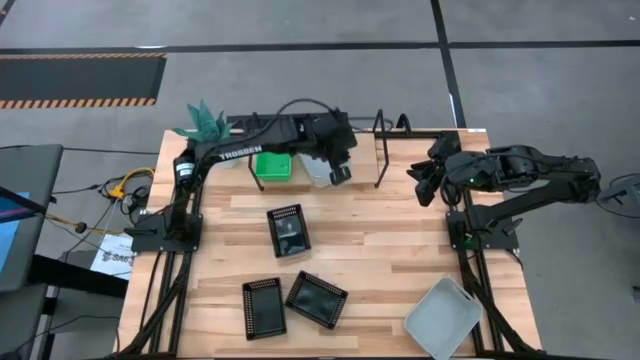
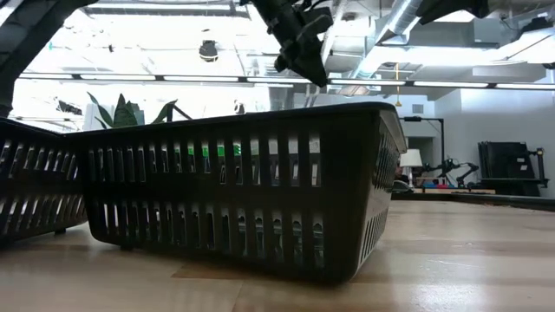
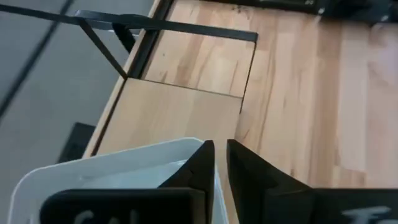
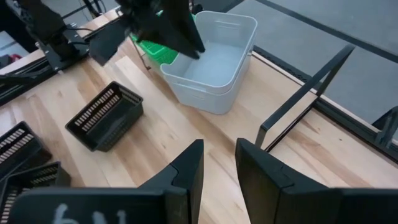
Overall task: Stack baskets on shelf by color
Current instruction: Stack the top gray bin on top of the gray bin on the shelf
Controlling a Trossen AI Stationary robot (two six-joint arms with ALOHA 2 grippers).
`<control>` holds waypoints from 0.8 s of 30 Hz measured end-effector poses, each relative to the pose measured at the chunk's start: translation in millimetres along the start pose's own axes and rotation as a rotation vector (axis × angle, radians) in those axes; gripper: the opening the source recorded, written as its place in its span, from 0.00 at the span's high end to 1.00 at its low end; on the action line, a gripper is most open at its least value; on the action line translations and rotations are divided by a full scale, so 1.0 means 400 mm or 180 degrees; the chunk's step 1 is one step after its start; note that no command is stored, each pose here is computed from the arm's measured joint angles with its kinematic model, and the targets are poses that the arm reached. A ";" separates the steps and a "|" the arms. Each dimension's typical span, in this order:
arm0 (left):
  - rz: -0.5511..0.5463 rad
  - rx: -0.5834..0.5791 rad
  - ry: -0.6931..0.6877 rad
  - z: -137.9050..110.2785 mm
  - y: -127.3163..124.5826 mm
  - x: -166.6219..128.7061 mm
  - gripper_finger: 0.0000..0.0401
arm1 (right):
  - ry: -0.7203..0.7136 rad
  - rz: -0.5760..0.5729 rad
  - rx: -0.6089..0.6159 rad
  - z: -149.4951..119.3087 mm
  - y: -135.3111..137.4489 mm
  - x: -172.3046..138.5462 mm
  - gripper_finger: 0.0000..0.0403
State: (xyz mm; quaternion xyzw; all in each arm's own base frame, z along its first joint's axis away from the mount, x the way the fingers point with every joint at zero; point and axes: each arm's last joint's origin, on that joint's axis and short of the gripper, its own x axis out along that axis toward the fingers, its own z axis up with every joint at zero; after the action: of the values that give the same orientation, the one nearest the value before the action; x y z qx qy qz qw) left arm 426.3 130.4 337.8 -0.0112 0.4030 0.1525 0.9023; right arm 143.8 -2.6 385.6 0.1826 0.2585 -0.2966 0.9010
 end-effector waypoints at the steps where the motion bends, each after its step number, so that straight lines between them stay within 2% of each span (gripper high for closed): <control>1: 0.0016 0.0059 0.0025 -0.003 -0.012 0.003 0.89 | 0.0006 0.0017 -0.0013 -0.001 0.002 -0.001 0.71; 4: -0.0027 0.0100 0.0163 -0.024 -0.034 0.022 0.81 | 0.0018 0.0058 -0.0068 -0.004 0.006 -0.003 0.71; 10: -0.0061 -0.0106 0.0428 -0.070 -0.037 0.061 0.57 | 0.0046 0.0133 -0.0134 -0.011 0.014 -0.009 0.71; 14: -0.0124 -0.0095 0.0454 -0.076 -0.045 0.067 0.45 | 0.0062 0.0181 -0.0175 -0.015 0.019 -0.012 0.71; 18: -0.0015 0.0031 0.0552 -0.089 -0.054 0.094 0.41 | 0.0070 0.0215 -0.0200 -0.017 0.023 -0.014 0.71; 24: 0.0065 0.0166 0.0806 -0.120 -0.059 0.164 0.45 | 0.0101 0.0246 -0.0217 -0.022 0.025 -0.018 0.71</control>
State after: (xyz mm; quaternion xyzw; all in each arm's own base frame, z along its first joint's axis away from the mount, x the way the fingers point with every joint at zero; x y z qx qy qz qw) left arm 439.5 118.6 255.1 -0.0028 0.5176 0.1484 0.8427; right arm 142.2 12.5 384.3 0.1663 0.2754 -0.2497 0.9133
